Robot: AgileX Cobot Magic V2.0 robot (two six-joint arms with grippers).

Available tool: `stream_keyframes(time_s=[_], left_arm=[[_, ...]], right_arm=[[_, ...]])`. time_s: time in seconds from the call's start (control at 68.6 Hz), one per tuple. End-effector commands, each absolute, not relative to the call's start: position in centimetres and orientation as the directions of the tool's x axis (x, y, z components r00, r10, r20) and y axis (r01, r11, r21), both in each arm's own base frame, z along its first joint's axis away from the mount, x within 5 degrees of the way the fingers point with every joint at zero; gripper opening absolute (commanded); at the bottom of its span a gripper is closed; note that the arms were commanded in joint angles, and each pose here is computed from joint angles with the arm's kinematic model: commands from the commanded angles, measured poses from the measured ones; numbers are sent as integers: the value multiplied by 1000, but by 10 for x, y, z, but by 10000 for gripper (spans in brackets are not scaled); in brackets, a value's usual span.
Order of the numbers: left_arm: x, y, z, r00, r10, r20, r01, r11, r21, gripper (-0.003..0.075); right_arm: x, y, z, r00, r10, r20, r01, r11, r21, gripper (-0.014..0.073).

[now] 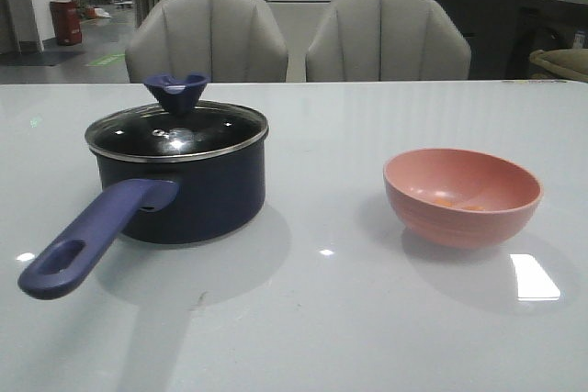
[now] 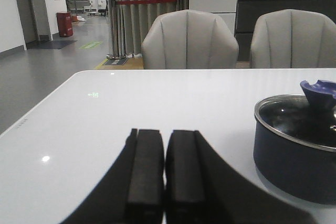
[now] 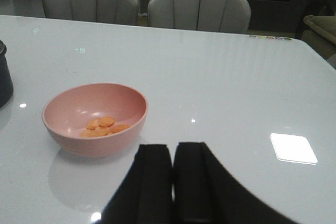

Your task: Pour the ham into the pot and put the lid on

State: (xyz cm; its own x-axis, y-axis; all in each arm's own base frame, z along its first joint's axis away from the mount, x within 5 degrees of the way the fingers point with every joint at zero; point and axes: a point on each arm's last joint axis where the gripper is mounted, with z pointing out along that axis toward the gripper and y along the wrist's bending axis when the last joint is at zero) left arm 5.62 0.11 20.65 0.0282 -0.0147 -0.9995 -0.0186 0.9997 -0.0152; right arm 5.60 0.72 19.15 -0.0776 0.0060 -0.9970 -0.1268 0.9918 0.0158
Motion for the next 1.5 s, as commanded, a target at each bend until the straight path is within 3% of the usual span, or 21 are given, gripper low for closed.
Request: stream_keyframes(time_s=[0.0,0.511,0.598,0.773,0.846,0.992,1.065,1.182,1.488], left_arm=[[55,1,207,105,-14,-994,-11,1000,-15,113],[55,1,208,114,-14,-993,-10,1000,-15,113],[54,0,214,177,-13,-984,-8,1000,-15,113],[46,0,240,447,-11,-895,2,1000,-12,113],[43,0,249,477,-11,-879,3,1000,-11,113],[39,0,279,380,-23,-925,-1,1000,-25,113],[40,1,293,239,-25,-971,-7,1000,-27,113],[44,0,306,132,-47,-990,-4,999,-48,113],[57,0,297,3,-70,-998,-4,998,-70,113]], right_arm=[[55,7,201,24,10,-1000,-123,992,7,167],[55,7,201,24,10,-1000,-123,992,7,167],[55,7,201,24,10,-1000,-123,992,7,167],[55,7,201,24,10,-1000,-123,992,7,167],[55,7,201,24,10,-1000,-123,992,7,167],[55,7,201,24,10,-1000,-123,992,7,167],[55,7,201,24,10,-1000,-123,992,7,167],[55,7,201,24,10,-1000,-123,992,7,167],[55,7,201,24,10,-1000,-123,992,7,167]])
